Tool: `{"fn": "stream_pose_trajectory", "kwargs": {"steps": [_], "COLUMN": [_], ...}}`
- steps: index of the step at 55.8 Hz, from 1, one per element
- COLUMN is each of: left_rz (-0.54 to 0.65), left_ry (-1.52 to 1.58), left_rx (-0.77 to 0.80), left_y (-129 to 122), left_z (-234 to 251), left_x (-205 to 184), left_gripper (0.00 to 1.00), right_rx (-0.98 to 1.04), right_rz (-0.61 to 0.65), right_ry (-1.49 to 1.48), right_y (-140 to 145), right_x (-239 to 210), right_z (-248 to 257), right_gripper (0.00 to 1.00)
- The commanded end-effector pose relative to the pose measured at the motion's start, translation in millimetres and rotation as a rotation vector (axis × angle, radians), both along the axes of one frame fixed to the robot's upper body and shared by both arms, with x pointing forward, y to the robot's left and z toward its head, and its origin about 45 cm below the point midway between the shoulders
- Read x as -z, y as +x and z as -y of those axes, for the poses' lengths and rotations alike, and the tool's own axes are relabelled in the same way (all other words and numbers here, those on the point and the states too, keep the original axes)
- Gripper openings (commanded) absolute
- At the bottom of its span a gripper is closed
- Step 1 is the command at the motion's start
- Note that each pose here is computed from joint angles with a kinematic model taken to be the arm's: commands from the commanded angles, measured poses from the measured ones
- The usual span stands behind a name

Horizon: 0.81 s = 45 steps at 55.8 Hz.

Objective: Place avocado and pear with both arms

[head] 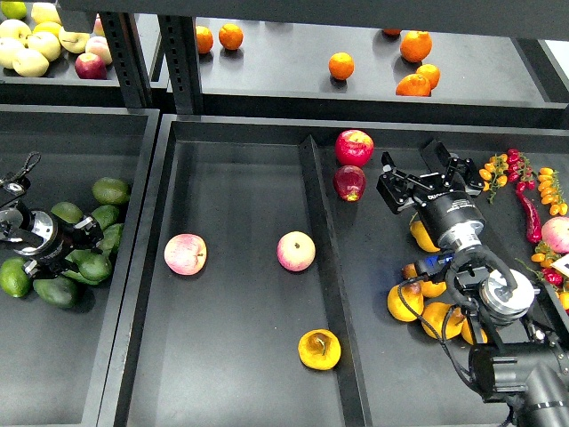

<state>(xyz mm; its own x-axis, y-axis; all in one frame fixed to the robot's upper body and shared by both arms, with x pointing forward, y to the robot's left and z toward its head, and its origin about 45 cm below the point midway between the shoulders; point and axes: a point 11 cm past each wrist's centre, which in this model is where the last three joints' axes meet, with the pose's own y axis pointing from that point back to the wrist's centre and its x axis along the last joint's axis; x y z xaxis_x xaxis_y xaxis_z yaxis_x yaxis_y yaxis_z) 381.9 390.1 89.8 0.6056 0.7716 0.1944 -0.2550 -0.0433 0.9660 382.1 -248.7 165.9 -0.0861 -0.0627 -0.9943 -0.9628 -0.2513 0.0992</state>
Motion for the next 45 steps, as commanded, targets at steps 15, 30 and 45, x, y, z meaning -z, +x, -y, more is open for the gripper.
{"fn": "stream_pose_trajectory", "kwargs": {"steps": [15, 30, 45], "left_rz": [0.017, 0.076, 0.293], "left_ry": [-0.033, -0.105, -0.482], "left_rx": [0.012, -0.043, -0.275], "left_y": [4, 14, 53], "left_z": [8, 3, 18], "left_x": [-6, -23, -76], "left_gripper": [0.83, 0.98, 0.98], "right_rx": [-0.001, -0.001, -0.029], "right_rz": [-0.001, -0.012, -0.030], "right_ry": [0.000, -0.001, -0.004], "right_y": [0, -3, -13], "right_x": [1, 5, 16], "right_z": [0, 0, -5], "right_gripper": [1.00, 1.00, 1.00]}}
